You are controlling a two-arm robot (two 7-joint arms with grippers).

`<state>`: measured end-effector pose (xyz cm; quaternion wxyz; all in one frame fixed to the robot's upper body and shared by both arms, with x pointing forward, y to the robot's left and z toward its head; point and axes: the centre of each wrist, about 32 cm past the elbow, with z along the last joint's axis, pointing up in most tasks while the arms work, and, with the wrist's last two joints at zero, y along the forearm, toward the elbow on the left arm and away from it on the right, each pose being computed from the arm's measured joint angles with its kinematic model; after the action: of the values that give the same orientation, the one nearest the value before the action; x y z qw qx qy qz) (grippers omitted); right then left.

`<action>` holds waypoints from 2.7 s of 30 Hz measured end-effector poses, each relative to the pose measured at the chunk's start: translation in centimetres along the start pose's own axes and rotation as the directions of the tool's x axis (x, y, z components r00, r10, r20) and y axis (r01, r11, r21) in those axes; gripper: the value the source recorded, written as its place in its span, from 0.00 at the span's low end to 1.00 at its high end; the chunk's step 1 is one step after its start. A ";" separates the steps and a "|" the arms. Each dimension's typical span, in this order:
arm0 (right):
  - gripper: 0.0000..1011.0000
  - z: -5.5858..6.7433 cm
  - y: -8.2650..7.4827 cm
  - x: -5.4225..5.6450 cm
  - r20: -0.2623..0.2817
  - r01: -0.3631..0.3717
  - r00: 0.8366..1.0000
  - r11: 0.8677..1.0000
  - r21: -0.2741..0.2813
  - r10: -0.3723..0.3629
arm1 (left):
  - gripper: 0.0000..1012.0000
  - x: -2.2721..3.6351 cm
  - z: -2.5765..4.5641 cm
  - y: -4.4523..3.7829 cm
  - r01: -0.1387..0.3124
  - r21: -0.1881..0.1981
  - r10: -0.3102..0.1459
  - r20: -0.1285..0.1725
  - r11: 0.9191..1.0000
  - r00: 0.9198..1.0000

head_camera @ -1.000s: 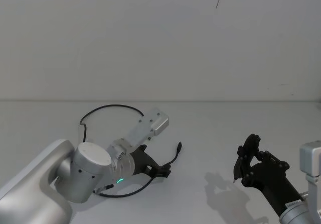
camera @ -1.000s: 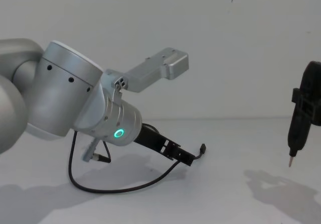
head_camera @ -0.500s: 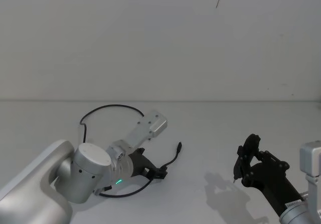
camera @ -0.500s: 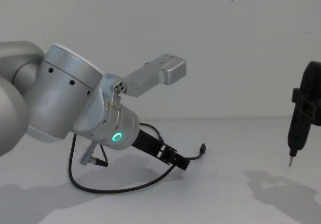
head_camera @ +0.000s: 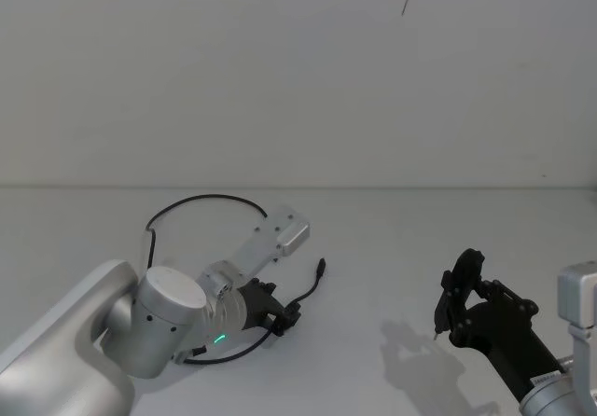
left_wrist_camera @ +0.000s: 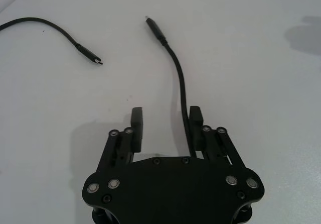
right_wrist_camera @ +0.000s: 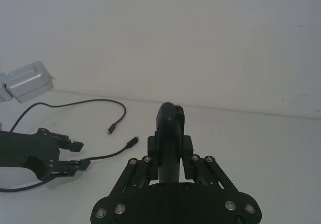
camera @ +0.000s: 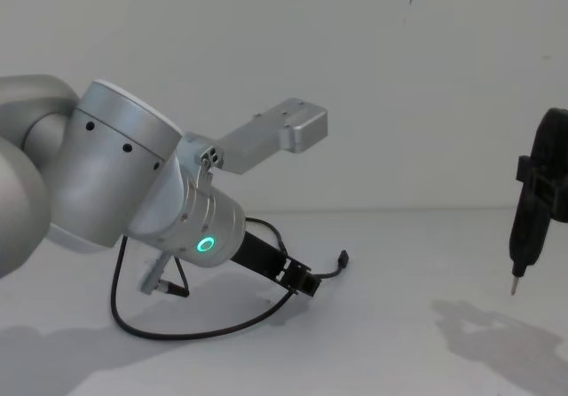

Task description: Pick up the data cable with the one hand.

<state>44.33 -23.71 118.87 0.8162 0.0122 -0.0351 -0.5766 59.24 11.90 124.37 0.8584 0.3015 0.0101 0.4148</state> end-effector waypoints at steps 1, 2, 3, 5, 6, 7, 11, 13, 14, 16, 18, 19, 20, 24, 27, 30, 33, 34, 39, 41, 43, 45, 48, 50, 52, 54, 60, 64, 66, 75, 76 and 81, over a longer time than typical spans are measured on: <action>0.26 0.0 0.0 0.0 0.000 0.000 1.000 1.000 0.000 0.000 | 0.49 0.00 0.00 0.00 0.000 0.000 0.000 0.000 1.000 1.000; 0.26 0.0 0.0 0.0 0.000 0.000 1.000 1.000 0.000 0.000 | 0.45 0.00 -0.01 -0.01 0.000 0.001 0.000 0.000 1.000 1.000; 0.26 0.0 0.0 0.0 0.000 0.000 1.000 1.000 0.000 0.000 | 0.43 0.00 0.00 -0.01 0.000 0.001 0.000 0.000 1.000 1.000; 0.26 0.0 0.0 0.0 0.000 0.000 1.000 1.000 0.000 0.000 | 0.39 0.00 0.00 -0.01 -0.001 0.001 0.001 0.000 1.000 1.000; 0.26 0.0 0.0 0.0 0.000 0.000 1.000 1.000 0.000 0.000 | 0.34 0.00 0.00 -0.01 -0.001 0.001 0.001 -0.001 1.000 1.000; 0.26 0.0 0.0 0.0 0.000 0.000 1.000 1.000 0.000 0.000 | 0.31 0.00 -0.01 -0.01 -0.001 0.001 0.001 -0.001 1.000 1.000; 0.26 0.0 0.0 0.0 0.000 0.000 1.000 1.000 0.000 0.000 | 0.18 0.01 -0.02 -0.02 -0.002 0.002 0.002 -0.001 1.000 1.000; 0.26 0.0 0.0 0.0 0.000 0.000 1.000 1.000 0.000 0.000 | 0.15 0.01 -0.02 -0.02 -0.002 0.002 0.002 -0.001 1.000 1.000; 0.26 0.0 0.0 0.0 0.000 0.000 1.000 1.000 0.000 0.000 | 0.10 0.01 -0.02 -0.02 -0.002 0.003 0.002 -0.001 1.000 1.000; 0.26 0.0 0.0 0.0 0.000 0.000 1.000 1.000 0.000 0.000 | 0.06 0.01 -0.02 -0.02 -0.002 0.003 0.002 -0.001 1.000 1.000; 0.26 0.0 0.0 0.0 0.000 0.000 1.000 1.000 0.000 0.000 | 0.04 0.01 -0.04 -0.02 -0.002 0.003 0.002 0.000 1.000 1.000; 0.26 0.0 0.0 0.0 0.000 0.000 1.000 1.000 0.000 0.000 | 0.04 0.01 -0.07 -0.02 -0.003 0.004 0.003 0.002 1.000 1.000; 0.26 0.0 0.0 0.0 0.000 0.000 1.000 1.000 0.000 0.000 | 0.04 0.01 -0.10 -0.01 -0.004 0.005 0.004 0.004 1.000 1.000; 0.26 0.0 0.0 0.0 -0.002 -0.001 1.000 1.000 0.001 0.001 | 0.04 -0.14 -0.25 0.12 -0.011 -0.009 0.011 0.030 1.000 0.999; 0.26 0.0 0.0 -0.1 -0.008 -0.004 1.000 1.000 0.005 0.004 | 0.04 -0.19 -0.47 0.31 -0.017 -0.024 0.019 0.056 1.000 0.998; 0.26 0.0 0.1 -0.2 -0.028 -0.013 1.000 1.000 0.017 0.014 | 0.04 -0.19 -0.79 0.59 -0.025 -0.046 0.029 0.089 0.999 0.996; 0.26 -0.1 0.2 -0.3 -0.050 -0.020 0.999 0.999 0.030 0.021 | 0.04 -0.16 -1.21 0.94 -0.030 -0.070 0.038 0.120 0.997 0.992; 0.26 -0.1 0.2 -0.3 -0.058 -0.022 0.998 0.999 0.033 0.024 | 0.04 -0.16 -1.28 1.00 -0.031 -0.077 0.041 0.127 0.997 0.991; 0.26 -0.2 0.3 -0.4 -0.105 -0.031 0.994 0.998 0.054 0.036 | 0.04 0.05 -2.23 1.75 -0.036 -0.123 0.058 0.179 0.992 0.982; 0.26 -0.3 0.4 -0.5 -0.133 -0.034 0.990 0.997 0.063 0.042 | 0.04 0.19 -2.76 2.15 -0.036 -0.151 0.066 0.205 0.988 0.976; 0.26 -0.3 0.5 -0.5 -0.161 -0.039 0.986 0.997 0.073 0.050 | 0.04 0.33 -3.21 2.48 -0.033 -0.173 0.072 0.224 0.984 0.972; 0.26 -0.4 0.5 -0.5 -0.182 -0.043 0.982 0.996 0.079 0.057 | 0.04 0.67 -4.14 3.18 -0.023 -0.207 0.078 0.259 0.978 0.963; 0.26 -0.4 0.6 -0.5 -0.218 -0.049 0.974 0.995 0.089 0.067 | 0.04 0.98 -4.81 3.70 -0.013 -0.233 0.081 0.284 0.972 0.955; 0.26 -0.3 0.6 -0.5 -0.244 -0.054 0.967 0.994 0.094 0.076 | 0.04 1.29 -5.34 4.13 -0.002 -0.253 0.082 0.303 0.967 0.950; 0.26 -0.3 0.7 -0.5 -0.266 -0.059 0.960 0.993 0.100 0.084 | 0.04 1.68 -6.01 4.68 0.016 -0.283 0.081 0.328 0.959 0.941; 0.26 -0.3 0.7 -0.5 -0.280 -0.063 0.956 0.992 0.105 0.090 | 0.04 2.17 -6.71 5.30 0.035 -0.305 0.079 0.354 0.952 0.932; 0.26 -0.2 0.9 -0.4 -0.316 -0.077 0.942 0.989 0.129 0.115 | 0.04 3.47 -8.23 6.79 0.106 -0.360 0.057 0.414 0.927 0.908; 0.26 0.0 1.0 -0.4 -0.326 -0.086 0.936 0.985 0.150 0.132 | 0.04 4.39 -8.91 7.66 0.155 -0.378 0.033 0.446 0.913 0.895; 0.26 0.0 1.1 -0.4 -0.325 -0.091 0.935 0.982 0.165 0.141 | 0.04 4.96 -9.22 8.16 0.191 -0.385 0.011 0.464 0.903 0.886; 0.26 0.6 1.3 -0.5 -0.285 -0.104 0.944 0.972 0.213 0.163 | 0.04 7.04 -9.79 9.70 0.328 -0.369 -0.100 0.520 0.870 0.849; 0.26 0.6 1.4 -0.6 -0.279 -0.106 0.946 0.971 0.216 0.165 | 0.04 7.38 -9.82 9.95 0.345 -0.364 -0.115 0.527 0.865 0.842; 0.26 1.0 1.6 -0.7 -0.243 -0.119 0.954 0.967 0.224 0.173 | 0.04 8.29 -9.90 10.65 0.397 -0.348 -0.159 0.548 0.849 0.821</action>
<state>45.55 -22.44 119.89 0.8485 0.1699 0.0119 -0.5011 54.51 27.94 123.81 0.9292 0.1877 -0.2629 0.1796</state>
